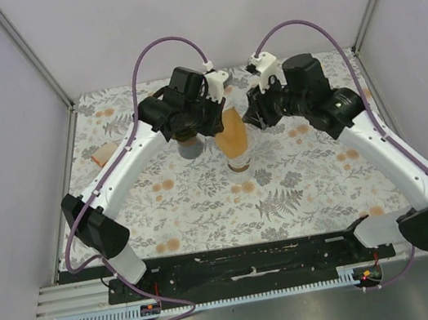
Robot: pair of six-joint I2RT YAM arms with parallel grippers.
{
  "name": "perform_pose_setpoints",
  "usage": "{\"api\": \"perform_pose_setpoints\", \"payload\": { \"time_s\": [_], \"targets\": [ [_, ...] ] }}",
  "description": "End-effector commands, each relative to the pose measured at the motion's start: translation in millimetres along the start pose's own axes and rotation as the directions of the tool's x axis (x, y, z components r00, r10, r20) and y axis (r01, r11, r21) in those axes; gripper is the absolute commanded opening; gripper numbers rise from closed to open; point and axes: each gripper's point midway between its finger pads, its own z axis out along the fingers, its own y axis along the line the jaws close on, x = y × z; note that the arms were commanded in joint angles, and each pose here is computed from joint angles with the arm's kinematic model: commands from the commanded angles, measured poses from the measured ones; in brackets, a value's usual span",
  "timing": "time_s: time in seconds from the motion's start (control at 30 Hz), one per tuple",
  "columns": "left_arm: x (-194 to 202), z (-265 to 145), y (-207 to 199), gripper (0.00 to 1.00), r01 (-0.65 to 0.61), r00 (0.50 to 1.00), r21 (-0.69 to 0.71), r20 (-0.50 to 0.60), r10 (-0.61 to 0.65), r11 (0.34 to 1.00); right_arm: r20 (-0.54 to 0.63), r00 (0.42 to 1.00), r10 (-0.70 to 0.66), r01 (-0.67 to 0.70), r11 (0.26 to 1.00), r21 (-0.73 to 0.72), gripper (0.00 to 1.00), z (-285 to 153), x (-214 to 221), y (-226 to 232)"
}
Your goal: Place the coffee filter in the dripper
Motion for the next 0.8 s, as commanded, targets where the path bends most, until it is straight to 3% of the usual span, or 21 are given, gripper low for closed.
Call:
{"api": "perform_pose_setpoints", "payload": {
  "time_s": [0.0, 0.13, 0.37, 0.6, 0.77],
  "targets": [
    [4, 4, -7, 0.02, 0.033, 0.999, 0.035, -0.018, -0.033, 0.999, 0.219, 0.968, -0.122, 0.129, 0.991, -0.021, 0.41, -32, -40, 17],
    [7, 9, -8, 0.02, 0.042, 0.999, 0.047, -0.034, -0.04, 0.998, 0.319, 0.923, -0.214, 0.266, 0.956, -0.126, 0.24, -22, -33, 56],
    [6, 10, -11, 0.02, 0.045, 0.998, 0.065, -0.034, -0.043, 0.997, 0.197, 0.945, -0.262, 0.28, 0.957, -0.072, 0.02, 17, -2, 38],
    [6, 9, -11, 0.04, 0.037, 0.999, 0.066, -0.033, -0.035, 0.997, 0.057, 0.971, -0.232, 0.233, 0.973, -0.004, 0.0, 40, 36, 11],
    [2, 5, -12, 0.19, 0.036, 0.999, 0.068, -0.019, -0.035, 0.997, -0.029, 0.977, -0.211, 0.212, 0.977, 0.002, 0.0, 50, 58, 1]
  ]
}}
